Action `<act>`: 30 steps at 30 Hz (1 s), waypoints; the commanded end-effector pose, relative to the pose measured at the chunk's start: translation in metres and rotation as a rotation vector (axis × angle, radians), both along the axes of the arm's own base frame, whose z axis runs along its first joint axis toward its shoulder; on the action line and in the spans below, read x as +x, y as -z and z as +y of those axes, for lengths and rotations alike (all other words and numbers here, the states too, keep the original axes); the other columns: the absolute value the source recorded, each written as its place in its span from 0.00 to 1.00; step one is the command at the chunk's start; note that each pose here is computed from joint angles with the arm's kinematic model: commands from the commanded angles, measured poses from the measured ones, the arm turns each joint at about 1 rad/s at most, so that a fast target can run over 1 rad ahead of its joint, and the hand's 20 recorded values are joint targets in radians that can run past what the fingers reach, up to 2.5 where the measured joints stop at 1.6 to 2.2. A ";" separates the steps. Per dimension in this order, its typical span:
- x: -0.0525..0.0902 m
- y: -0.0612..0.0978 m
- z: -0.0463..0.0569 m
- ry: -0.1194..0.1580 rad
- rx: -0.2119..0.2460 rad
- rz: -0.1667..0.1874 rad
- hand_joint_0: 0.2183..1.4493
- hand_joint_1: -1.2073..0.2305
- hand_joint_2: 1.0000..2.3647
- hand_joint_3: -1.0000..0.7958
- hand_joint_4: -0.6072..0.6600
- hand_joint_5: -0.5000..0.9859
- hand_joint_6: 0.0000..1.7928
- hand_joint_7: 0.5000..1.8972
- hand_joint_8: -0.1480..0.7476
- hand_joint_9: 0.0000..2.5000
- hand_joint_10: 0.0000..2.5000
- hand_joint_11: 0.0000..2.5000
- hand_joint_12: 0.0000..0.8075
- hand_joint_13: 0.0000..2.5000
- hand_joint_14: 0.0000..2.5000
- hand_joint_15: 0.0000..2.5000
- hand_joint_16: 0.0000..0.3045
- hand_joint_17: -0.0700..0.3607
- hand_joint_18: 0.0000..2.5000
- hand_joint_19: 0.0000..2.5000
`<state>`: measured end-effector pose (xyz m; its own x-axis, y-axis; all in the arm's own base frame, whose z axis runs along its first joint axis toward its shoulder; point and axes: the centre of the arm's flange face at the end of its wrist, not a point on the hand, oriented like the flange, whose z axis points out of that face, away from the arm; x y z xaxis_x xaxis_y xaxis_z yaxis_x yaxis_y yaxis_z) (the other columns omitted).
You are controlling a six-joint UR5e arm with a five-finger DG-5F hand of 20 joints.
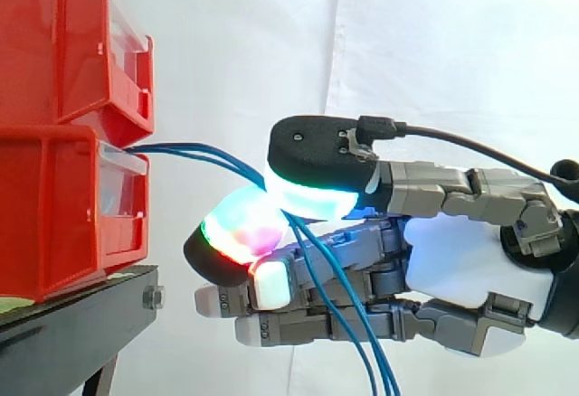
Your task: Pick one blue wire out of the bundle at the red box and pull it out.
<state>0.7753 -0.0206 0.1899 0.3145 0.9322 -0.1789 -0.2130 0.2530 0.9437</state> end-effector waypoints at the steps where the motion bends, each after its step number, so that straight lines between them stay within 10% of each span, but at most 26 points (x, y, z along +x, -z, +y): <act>1: 0.000 -0.001 0.000 -0.002 0.003 -0.002 0.29 0.34 0.02 0.61 0.54 0.26 0.49 0.51 0.58 0.34 0.01 0.20 0.51 0.08 0.00 0.05 0.20 0.47 0.00 0.12; 10: -0.002 -0.019 0.000 -0.015 0.001 -0.011 0.29 0.36 0.02 0.60 0.55 0.25 0.49 0.51 0.58 0.34 0.01 0.21 0.49 0.08 0.00 0.05 0.19 0.46 0.00 0.12; 19: -0.015 -0.029 -0.006 -0.015 -0.014 0.100 0.28 0.37 0.02 0.59 0.57 0.24 0.50 0.48 0.54 0.39 0.01 0.32 0.47 0.10 0.00 0.07 0.18 0.44 0.01 0.13; 30: -0.020 -0.035 -0.008 -0.014 -0.022 0.142 0.30 0.36 0.02 0.55 0.57 0.23 0.49 0.46 0.53 0.37 0.01 0.33 0.46 0.10 0.00 0.07 0.17 0.44 0.02 0.13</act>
<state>0.7562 -0.0274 0.2242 0.2731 0.9323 -0.2371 -0.0907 0.2703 0.9585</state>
